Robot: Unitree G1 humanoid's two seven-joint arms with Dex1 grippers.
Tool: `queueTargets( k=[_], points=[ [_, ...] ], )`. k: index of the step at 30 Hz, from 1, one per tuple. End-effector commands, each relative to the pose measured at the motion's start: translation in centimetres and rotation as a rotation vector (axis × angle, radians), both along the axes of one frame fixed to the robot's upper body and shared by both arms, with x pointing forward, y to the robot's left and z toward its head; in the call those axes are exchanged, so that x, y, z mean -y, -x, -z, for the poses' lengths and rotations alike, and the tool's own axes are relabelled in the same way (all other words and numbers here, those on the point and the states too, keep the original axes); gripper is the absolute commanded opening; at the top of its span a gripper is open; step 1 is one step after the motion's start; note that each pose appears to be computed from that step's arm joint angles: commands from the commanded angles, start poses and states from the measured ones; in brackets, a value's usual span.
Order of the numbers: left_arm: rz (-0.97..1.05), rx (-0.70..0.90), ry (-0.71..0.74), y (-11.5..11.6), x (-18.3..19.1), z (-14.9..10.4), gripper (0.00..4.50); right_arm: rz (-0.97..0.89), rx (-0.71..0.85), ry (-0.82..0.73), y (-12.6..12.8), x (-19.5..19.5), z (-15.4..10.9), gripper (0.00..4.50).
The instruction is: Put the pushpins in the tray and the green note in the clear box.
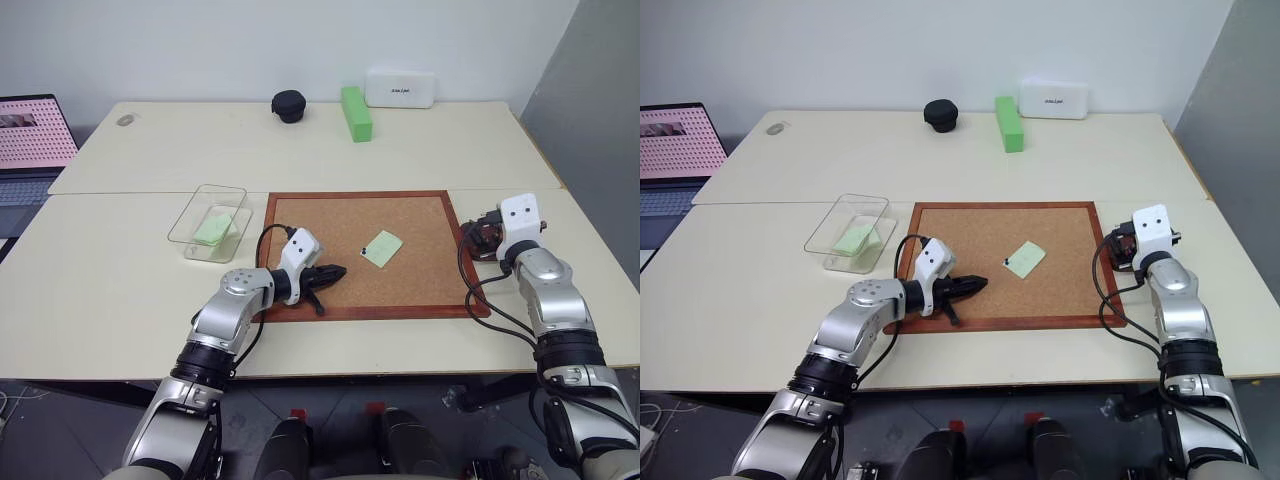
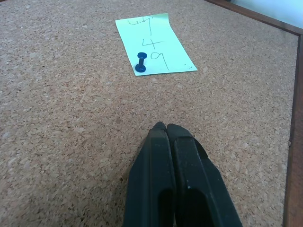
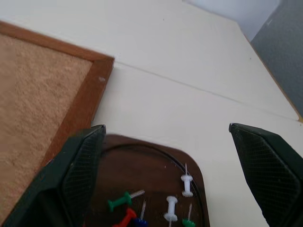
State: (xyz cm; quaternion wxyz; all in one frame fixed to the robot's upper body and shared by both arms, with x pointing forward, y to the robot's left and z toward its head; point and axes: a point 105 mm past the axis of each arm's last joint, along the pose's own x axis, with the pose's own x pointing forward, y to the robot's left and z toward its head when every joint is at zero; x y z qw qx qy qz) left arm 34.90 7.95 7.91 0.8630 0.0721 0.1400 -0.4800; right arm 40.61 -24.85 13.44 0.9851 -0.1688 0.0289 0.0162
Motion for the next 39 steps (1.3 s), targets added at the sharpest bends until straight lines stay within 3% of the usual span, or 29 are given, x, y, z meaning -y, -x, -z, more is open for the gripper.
queueTargets(
  k=[1,5,8,20,32,35,39],
  points=[
    [-0.009,-0.055,-0.03,0.5,-0.1,1.8,0.0,-0.253,0.108,-0.025,1.2,-4.4,-2.7,4.43],
    [-0.014,-0.056,-0.028,0.4,-0.2,1.7,0.0,-0.515,0.077,-0.141,3.6,-9.6,-2.5,4.43],
    [-0.016,-0.056,-0.029,0.3,-0.3,1.7,0.0,-0.61,0.041,-0.144,4.5,-12.1,-1.8,4.43],
    [-0.029,-0.06,-0.029,0.5,-0.6,1.6,0.0,-0.747,-0.034,-0.182,4.2,-18.0,0.5,4.43],
    [-0.051,-0.052,-0.026,0.5,-0.9,1.3,0.0,-0.749,-0.116,-0.131,2.6,-19.1,3.3,4.43],
    [-0.051,-0.054,-0.028,0.6,-0.9,1.4,0.0,-0.739,-0.118,-0.151,2.2,-19.2,3.4,4.03],
    [-0.051,-0.055,-0.028,0.6,-0.9,1.4,0.0,-0.743,-0.116,-0.15,1.9,-19.4,3.4,3.12]
  ],
)
